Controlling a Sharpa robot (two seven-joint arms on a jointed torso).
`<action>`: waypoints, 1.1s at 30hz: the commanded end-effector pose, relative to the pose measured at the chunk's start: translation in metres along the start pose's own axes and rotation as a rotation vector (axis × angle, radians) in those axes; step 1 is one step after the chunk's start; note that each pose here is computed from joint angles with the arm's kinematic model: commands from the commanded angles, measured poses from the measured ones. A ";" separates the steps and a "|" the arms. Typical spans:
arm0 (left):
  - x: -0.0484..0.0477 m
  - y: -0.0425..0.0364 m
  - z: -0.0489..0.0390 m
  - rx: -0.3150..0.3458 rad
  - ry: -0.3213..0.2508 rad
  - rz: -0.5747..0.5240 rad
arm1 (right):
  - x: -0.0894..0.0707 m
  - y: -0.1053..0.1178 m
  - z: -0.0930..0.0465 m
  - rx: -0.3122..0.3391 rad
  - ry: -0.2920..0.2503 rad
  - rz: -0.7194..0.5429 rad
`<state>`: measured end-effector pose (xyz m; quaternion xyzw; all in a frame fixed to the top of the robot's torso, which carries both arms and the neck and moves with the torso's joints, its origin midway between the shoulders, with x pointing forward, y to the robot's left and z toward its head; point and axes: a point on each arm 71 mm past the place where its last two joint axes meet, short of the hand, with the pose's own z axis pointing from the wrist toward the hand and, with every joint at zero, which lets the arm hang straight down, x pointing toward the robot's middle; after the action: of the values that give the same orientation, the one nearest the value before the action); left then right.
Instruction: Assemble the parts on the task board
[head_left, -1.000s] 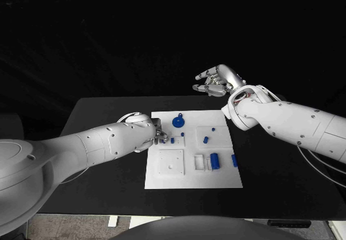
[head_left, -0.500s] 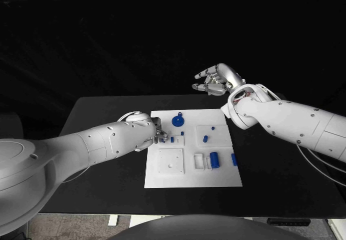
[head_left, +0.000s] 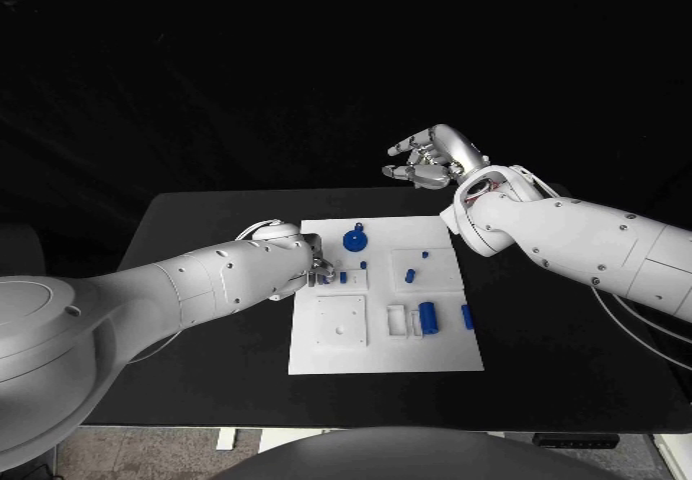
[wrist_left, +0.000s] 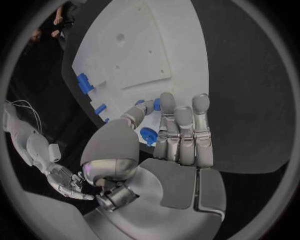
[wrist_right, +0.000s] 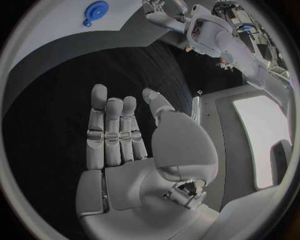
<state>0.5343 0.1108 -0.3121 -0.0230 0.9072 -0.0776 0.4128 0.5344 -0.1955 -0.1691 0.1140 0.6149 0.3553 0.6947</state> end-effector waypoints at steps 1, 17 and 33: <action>0.0075 -0.0034 0.0005 0.001 0.051 0.011 | 0.001 0.001 0.000 -0.006 0.011 0.000; 0.0078 -0.0031 0.0034 -0.003 0.019 -0.011 | 0.001 0.001 0.000 -0.005 0.012 -0.001; 0.0055 0.0005 0.0048 -0.012 0.007 -0.026 | 0.001 0.000 0.000 -0.003 0.013 -0.002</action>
<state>0.5352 0.1115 -0.3185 -0.0354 0.9079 -0.0745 0.4110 0.5348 -0.1960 -0.1694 0.1140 0.6160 0.3546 0.6942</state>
